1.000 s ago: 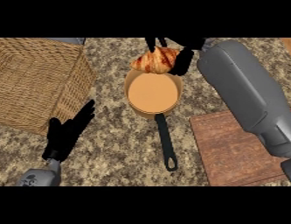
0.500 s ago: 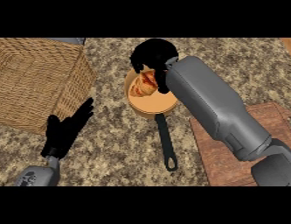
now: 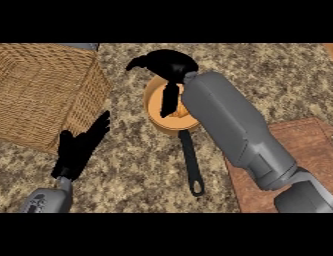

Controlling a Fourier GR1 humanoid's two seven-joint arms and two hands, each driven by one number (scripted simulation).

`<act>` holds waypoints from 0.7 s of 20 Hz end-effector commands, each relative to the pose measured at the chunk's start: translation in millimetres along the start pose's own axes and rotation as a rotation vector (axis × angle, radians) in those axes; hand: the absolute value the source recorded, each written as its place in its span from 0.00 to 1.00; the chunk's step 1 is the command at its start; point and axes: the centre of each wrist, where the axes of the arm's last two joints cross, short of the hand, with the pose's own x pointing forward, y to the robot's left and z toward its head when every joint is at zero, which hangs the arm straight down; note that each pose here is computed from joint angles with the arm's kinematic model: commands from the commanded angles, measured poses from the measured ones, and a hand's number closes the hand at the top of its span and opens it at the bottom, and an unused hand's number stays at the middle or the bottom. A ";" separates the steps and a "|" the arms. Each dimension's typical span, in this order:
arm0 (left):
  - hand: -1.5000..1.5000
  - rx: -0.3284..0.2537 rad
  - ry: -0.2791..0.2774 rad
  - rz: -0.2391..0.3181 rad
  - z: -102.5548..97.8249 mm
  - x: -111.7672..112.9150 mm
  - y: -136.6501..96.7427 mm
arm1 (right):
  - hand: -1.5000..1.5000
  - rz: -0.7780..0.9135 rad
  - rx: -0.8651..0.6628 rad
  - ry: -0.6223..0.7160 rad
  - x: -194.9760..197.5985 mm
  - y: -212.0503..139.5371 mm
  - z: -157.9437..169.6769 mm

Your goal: Pick the croissant from the cutting board and place it in the pot

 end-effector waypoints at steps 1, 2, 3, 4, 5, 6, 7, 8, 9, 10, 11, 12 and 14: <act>0.50 -0.027 -0.001 -0.002 0.1 5.0 -3.6 | 0.00 -0.312 -0.201 -0.108 -9.7 -9.6 8.6; 0.50 -0.020 0.008 0.015 -1.8 -3.3 -3.3 | 0.00 -0.369 -0.221 -0.140 3.9 -33.2 9.2; 0.50 -0.011 0.018 -0.001 5.2 -3.7 -7.7 | 0.00 -0.461 -0.265 -0.108 -12.1 -22.9 12.8; 0.50 -0.001 0.009 -0.004 2.5 -0.1 -0.2 | 0.00 -0.497 -0.323 -0.089 -9.6 -32.9 13.8; 0.50 -0.019 0.007 -0.004 1.1 -8.5 0.3 | 0.00 -0.547 -0.347 -0.081 -4.6 -41.5 12.8; 0.50 -0.006 -0.004 0.003 -4.6 10.8 2.5 | 0.00 -0.563 -0.405 -0.052 -11.9 -38.7 14.8; 0.50 -0.001 0.014 0.011 5.9 -7.5 2.1 | 0.00 -0.585 -0.427 -0.053 -18.8 -53.4 21.6; 0.50 0.005 0.008 -0.003 5.1 0.8 -0.1 | 0.00 -0.633 -0.475 -0.051 -12.0 -54.4 18.3; 0.50 -0.004 -0.001 -0.001 1.8 4.6 -7.0 | 0.00 -0.645 -0.528 -0.043 -17.1 -57.5 21.2; 0.50 0.003 0.007 -0.003 5.0 -4.1 -1.2 | 0.00 -0.669 -0.558 -0.033 -32.7 -53.3 26.6; 0.50 0.009 -0.018 -0.008 -1.4 21.2 3.5 | 0.00 -0.704 -0.574 -0.064 -35.4 -72.3 34.3; 0.50 0.005 0.004 0.006 2.1 -5.9 1.8 | 0.00 -0.709 -0.590 -0.076 -58.0 -74.9 49.1; 0.50 0.008 -0.001 -0.005 10.8 -3.8 2.1 | 0.00 -0.745 -0.612 -0.089 -55.0 -104.2 57.6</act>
